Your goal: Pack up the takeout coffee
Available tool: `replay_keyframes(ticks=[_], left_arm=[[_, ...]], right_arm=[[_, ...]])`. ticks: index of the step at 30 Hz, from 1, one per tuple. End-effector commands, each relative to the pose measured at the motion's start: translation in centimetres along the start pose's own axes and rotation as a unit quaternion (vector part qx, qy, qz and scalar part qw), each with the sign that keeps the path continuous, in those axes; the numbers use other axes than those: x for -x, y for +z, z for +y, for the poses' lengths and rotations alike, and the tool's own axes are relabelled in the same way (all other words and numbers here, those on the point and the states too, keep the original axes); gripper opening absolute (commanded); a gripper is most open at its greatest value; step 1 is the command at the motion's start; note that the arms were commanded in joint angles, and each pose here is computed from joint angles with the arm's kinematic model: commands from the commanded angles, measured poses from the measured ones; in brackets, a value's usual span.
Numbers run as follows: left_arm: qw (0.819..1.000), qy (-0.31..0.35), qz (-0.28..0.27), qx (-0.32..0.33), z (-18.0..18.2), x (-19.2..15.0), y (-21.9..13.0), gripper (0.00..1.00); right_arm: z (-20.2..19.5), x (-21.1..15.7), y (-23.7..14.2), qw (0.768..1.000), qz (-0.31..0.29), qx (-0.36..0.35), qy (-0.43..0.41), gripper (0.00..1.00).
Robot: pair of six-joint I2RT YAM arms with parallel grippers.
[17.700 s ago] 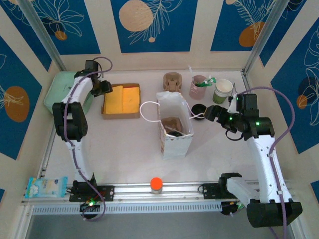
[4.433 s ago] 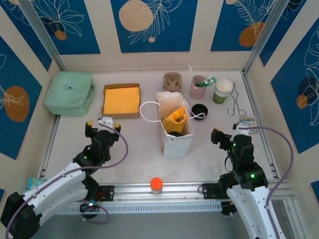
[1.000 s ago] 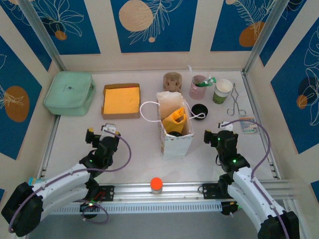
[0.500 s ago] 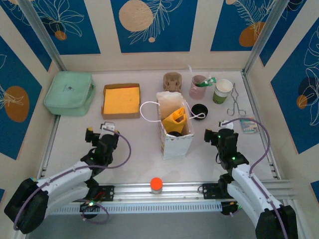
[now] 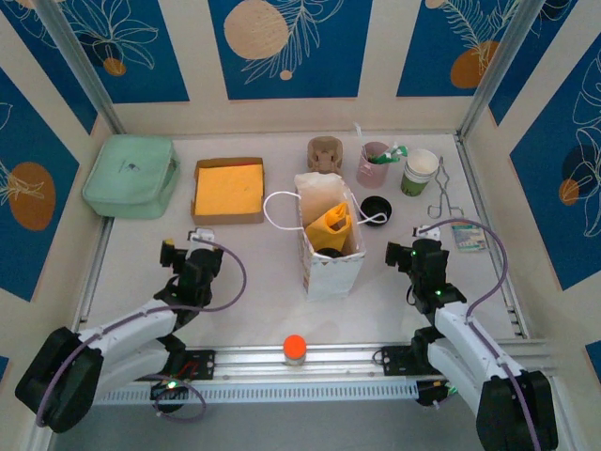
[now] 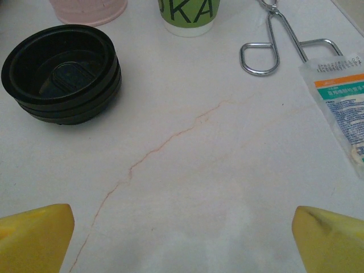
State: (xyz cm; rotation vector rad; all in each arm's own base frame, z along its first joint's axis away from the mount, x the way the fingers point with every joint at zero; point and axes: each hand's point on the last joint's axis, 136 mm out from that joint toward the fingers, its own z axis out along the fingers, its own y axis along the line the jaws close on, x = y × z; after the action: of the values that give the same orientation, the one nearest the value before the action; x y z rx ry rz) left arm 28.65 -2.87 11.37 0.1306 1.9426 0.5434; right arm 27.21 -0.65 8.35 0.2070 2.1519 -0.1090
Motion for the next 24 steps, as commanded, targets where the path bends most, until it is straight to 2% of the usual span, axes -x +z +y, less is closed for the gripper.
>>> replay_keyframes(ticks=[1,8,24], left_arm=[[0.999,-0.033,-0.021,-0.002,0.1,1.9,0.4,0.99],[1.0,-0.022,0.001,0.005,-0.4,2.0,1.7,0.99],[1.0,-0.022,0.004,0.006,-0.9,2.5,3.0,1.0]], right_arm=[[0.6,2.8,0.0,0.999,-0.032,0.011,0.011,0.99],[0.7,3.2,0.8,0.999,-0.031,0.011,0.01,0.99],[0.5,3.8,2.1,1.0,-0.023,0.009,0.02,0.99]])
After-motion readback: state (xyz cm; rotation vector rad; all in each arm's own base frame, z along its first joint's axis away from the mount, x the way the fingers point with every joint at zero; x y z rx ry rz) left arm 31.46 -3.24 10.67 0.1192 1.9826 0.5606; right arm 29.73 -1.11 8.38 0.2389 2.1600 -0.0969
